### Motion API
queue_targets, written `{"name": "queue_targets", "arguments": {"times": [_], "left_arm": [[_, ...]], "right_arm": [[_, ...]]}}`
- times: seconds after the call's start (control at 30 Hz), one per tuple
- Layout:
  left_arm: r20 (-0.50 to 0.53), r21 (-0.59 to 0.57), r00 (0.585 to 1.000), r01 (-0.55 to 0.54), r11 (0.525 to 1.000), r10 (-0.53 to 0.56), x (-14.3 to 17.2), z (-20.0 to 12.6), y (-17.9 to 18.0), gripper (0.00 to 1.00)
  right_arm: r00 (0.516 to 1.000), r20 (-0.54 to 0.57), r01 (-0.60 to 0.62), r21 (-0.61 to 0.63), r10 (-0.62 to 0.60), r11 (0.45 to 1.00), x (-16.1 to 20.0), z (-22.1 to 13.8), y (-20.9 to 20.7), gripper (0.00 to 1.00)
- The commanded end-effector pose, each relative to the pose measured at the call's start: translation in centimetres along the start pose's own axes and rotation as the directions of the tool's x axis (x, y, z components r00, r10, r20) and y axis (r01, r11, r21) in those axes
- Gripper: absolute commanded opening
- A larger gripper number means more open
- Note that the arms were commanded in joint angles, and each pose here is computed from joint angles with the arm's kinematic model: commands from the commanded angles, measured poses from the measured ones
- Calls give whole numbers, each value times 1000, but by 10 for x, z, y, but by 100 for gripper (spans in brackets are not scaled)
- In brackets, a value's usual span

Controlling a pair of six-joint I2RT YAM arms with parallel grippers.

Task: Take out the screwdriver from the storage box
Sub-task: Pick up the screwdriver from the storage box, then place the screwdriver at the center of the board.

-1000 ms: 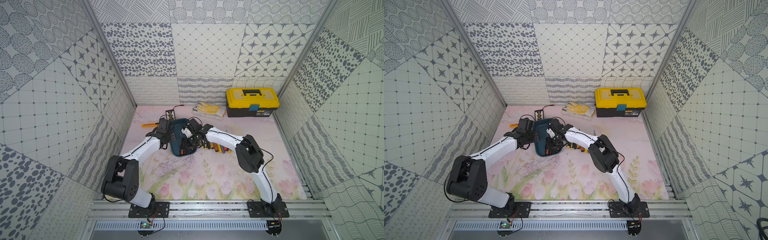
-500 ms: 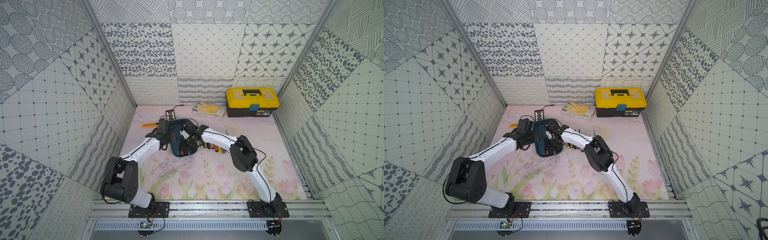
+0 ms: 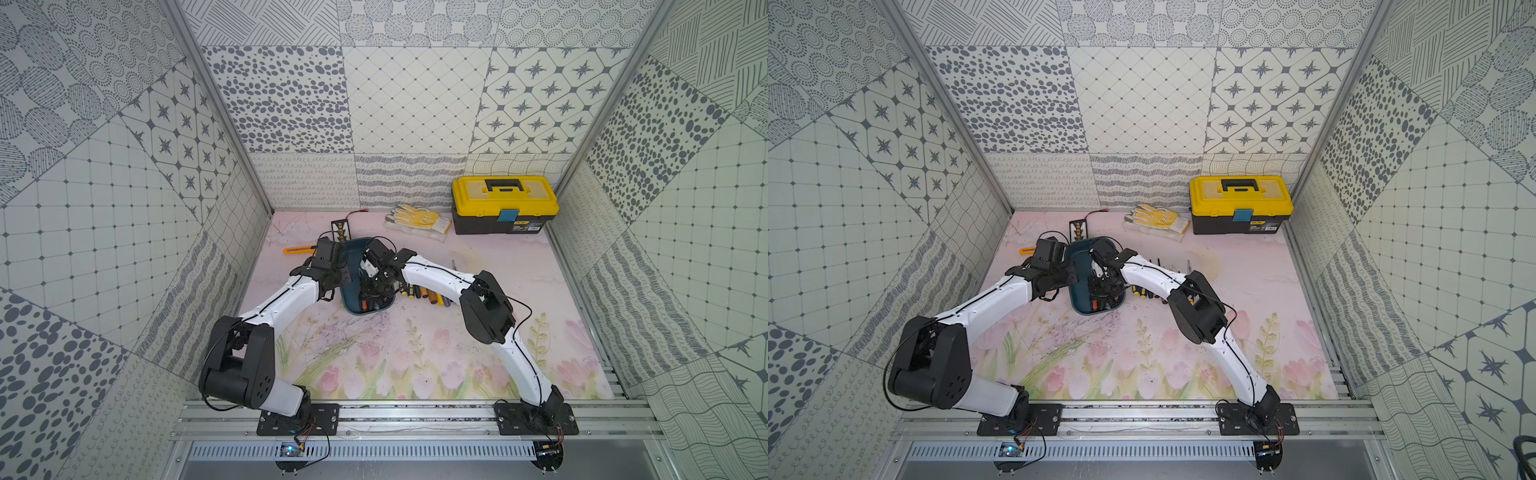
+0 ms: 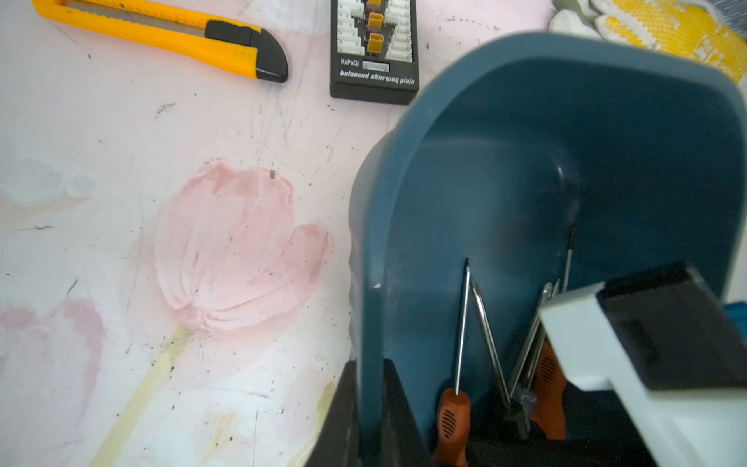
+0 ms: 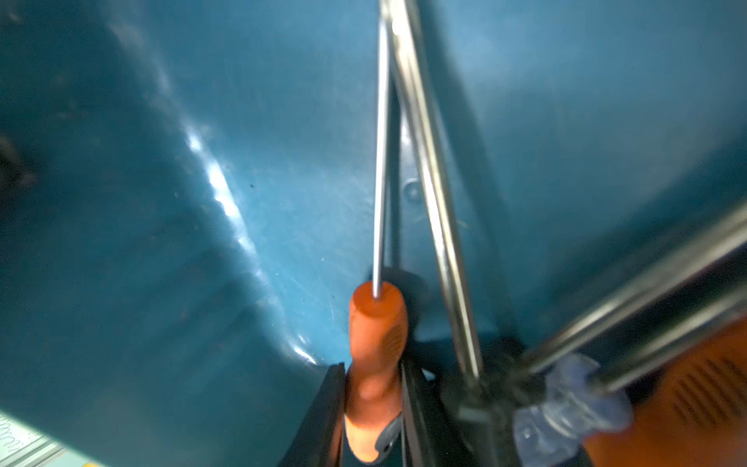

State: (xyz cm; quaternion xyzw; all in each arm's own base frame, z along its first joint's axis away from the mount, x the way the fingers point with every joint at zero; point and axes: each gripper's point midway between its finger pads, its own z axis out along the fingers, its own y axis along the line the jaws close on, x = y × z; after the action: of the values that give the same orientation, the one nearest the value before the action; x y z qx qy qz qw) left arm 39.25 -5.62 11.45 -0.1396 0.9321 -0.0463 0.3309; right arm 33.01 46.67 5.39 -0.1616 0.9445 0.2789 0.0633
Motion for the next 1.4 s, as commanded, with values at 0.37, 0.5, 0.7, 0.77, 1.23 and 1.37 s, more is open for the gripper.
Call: {"name": "queue_targets", "arguments": {"times": [0.37, 0.5, 0.7, 0.77, 1.23, 1.37], "left_arm": [[58, -34, 998, 27, 999, -25, -15, -4, 4, 0], [59, -42, 998, 32, 999, -30, -15, -3, 6, 0], [60, -57, 998, 30, 998, -26, -15, -4, 8, 0], [59, -69, 998, 28, 997, -24, -14, -5, 11, 0], [64, -167, 998, 21, 986, -11, -17, -16, 28, 0], [69, -174, 998, 19, 984, -7, -18, -19, 30, 0]], "right_arm": [[983, 154, 124, -140, -102, 982, -19, -55, 41, 0], [973, 195, 153, -148, -123, 977, -28, -73, 46, 0], [959, 247, 174, -141, -136, 975, -40, -98, 44, 0], [954, 266, 177, -134, -136, 975, -44, -106, 41, 0], [957, 269, 103, 29, -107, 994, -62, -132, -31, 0], [976, 194, 79, 124, -102, 989, -55, -117, -54, 0]]}}
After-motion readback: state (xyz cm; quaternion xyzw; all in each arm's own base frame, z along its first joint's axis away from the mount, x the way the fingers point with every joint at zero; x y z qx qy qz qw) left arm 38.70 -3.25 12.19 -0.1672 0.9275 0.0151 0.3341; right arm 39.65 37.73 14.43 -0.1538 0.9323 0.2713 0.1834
